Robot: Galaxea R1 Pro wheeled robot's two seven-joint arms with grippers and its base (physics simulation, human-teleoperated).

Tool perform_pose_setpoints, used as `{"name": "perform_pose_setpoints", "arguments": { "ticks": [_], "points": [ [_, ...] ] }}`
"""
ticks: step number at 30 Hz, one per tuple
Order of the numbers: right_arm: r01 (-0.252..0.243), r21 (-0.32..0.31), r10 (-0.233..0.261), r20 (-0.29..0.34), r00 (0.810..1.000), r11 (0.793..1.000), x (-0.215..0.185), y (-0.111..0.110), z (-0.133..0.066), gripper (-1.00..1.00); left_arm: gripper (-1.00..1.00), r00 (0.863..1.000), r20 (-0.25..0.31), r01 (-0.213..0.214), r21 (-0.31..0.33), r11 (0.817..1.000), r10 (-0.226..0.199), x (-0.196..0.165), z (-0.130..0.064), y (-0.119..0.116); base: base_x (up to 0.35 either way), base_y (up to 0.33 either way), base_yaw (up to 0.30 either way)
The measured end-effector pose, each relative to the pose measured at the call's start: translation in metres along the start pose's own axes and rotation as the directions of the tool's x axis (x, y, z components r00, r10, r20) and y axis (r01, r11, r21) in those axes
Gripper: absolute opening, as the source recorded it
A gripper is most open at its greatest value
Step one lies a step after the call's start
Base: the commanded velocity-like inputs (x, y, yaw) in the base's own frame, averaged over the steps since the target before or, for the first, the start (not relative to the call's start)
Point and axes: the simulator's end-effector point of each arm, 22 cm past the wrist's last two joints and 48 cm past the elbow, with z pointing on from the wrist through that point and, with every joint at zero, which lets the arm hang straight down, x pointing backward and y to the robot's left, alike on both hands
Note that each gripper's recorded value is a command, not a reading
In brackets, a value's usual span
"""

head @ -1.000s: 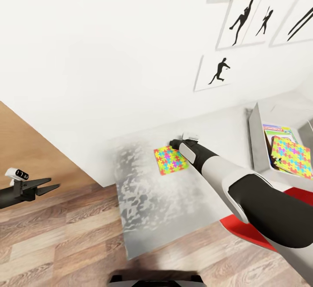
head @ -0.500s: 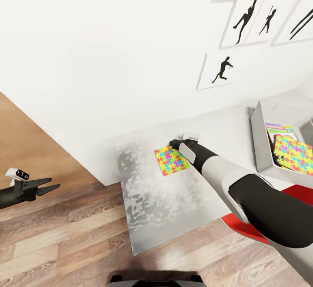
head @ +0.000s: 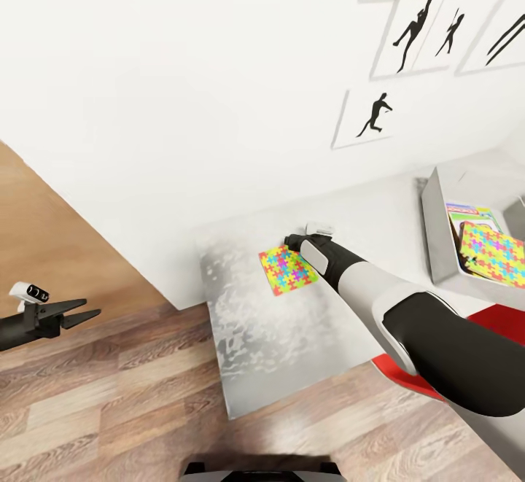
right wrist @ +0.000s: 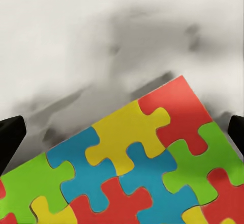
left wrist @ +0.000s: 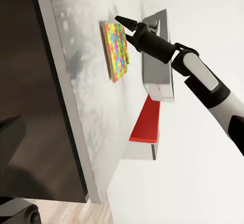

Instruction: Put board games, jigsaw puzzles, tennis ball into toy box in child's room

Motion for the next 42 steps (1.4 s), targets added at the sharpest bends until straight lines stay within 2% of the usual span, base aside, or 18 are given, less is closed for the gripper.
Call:
{"name": "perform_pose_setpoints", "arguments": {
  "ticks": [42],
  "points": [
    [0.004, 0.002, -0.004, -0.004, 1.0, 1.0, 0.0005, -0.0002, -0.0002, 1.0, 1.0, 1.0, -0.001, 0.0, -0.001, 1.0, 0.0, 0.0005, 0.0002, 0.0002, -0.044, 0.079, 0.0]
  ]
}}
